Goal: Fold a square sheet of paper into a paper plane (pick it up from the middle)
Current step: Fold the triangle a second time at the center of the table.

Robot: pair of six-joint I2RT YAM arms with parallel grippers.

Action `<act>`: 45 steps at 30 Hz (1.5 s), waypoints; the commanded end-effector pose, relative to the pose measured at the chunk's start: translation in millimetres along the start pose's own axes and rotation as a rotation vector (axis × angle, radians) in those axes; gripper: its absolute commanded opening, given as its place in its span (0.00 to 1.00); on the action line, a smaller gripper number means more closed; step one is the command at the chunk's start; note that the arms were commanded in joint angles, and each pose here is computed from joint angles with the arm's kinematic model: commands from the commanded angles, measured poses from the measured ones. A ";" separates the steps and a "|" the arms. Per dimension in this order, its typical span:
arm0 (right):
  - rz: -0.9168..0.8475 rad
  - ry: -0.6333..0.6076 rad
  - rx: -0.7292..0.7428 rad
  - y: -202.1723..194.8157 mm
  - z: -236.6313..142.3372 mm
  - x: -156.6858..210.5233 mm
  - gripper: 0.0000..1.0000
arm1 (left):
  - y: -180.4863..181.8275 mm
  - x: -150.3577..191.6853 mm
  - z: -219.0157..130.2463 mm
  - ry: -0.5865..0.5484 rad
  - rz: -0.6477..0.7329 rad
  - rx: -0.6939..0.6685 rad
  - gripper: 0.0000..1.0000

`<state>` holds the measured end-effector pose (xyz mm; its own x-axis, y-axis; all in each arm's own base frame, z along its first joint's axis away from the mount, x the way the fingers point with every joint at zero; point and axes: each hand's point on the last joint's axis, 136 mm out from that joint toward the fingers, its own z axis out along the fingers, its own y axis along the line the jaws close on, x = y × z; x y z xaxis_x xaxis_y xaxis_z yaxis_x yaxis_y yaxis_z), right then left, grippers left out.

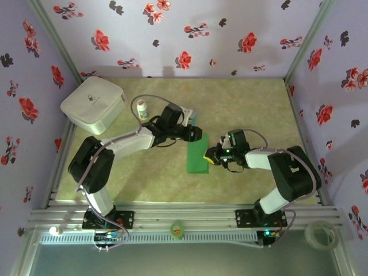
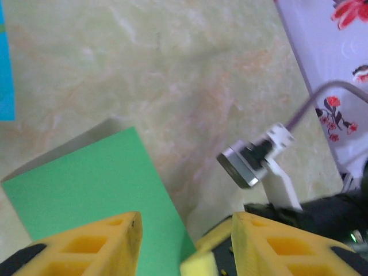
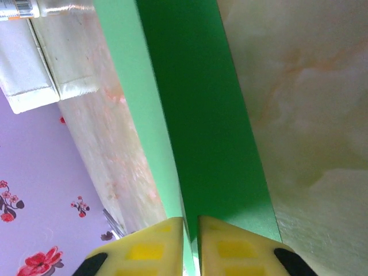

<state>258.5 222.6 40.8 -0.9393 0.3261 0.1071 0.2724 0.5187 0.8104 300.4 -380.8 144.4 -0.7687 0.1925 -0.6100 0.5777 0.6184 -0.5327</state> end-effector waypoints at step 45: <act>0.065 -0.091 -0.066 17.0 -1.1 -25.0 0.09 | -20.7 93.0 42.6 0.097 0.702 -0.426 0.52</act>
<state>282.0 222.9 50.8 -0.8997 0.4229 0.1079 0.3133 0.4537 0.8343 222.9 -400.6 67.4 -0.3233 0.7010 -0.6357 0.8058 0.5561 0.2034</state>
